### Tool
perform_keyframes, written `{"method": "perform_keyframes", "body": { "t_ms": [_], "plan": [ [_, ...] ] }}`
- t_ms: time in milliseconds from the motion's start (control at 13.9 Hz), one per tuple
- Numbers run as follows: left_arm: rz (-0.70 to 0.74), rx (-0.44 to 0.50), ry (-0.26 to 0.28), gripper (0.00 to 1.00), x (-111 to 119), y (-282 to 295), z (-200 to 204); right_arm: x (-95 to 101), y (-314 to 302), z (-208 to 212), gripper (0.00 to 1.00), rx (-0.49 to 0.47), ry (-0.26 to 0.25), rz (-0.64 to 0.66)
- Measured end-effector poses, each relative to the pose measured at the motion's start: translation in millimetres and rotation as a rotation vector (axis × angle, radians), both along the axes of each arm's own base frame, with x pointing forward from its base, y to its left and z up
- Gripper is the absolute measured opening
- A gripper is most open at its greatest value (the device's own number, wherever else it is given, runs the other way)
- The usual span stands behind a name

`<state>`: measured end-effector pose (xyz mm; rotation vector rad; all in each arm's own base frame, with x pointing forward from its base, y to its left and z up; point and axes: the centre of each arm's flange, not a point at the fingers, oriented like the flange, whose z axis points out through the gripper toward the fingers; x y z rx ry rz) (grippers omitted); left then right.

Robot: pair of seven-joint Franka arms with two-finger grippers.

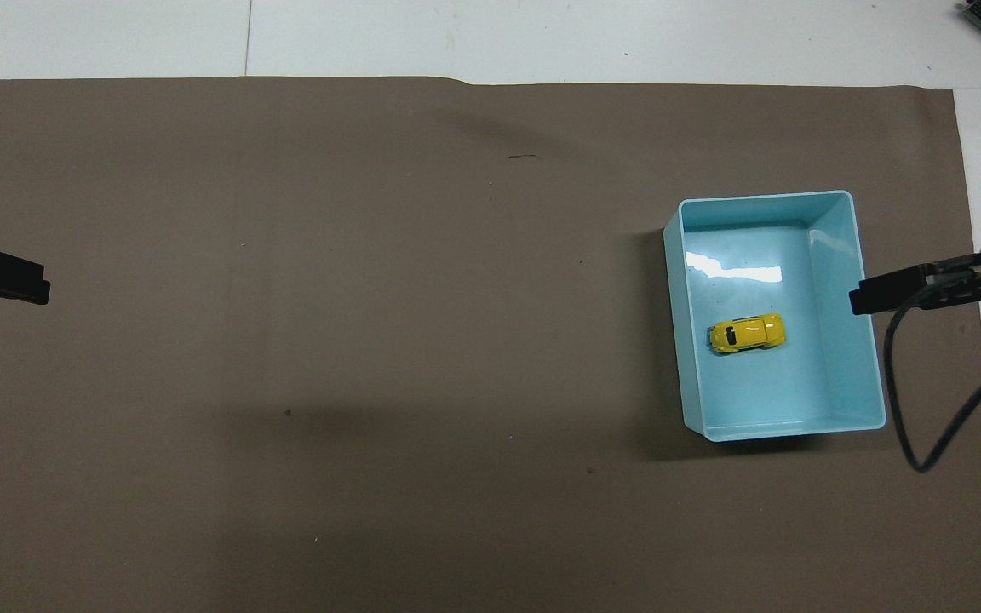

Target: Wind up and store yellow beetle car

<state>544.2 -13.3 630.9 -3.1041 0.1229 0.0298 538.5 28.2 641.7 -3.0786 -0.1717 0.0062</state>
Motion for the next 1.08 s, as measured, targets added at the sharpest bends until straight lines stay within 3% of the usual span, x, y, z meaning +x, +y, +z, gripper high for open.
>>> {"method": "perform_keyframes", "body": {
  "t_ms": [216,1082],
  "plan": [
    [0.0,0.0,0.0,1.0,0.0,0.0,0.0,-2.3,10.3,-1.0,1.0,-0.008,0.019,-0.002],
    [0.0,0.0,0.0,1.0,0.0,0.0,0.0,-2.7,3.0,3.8,1.0,-0.008,0.015,-0.014]
  ]
}}
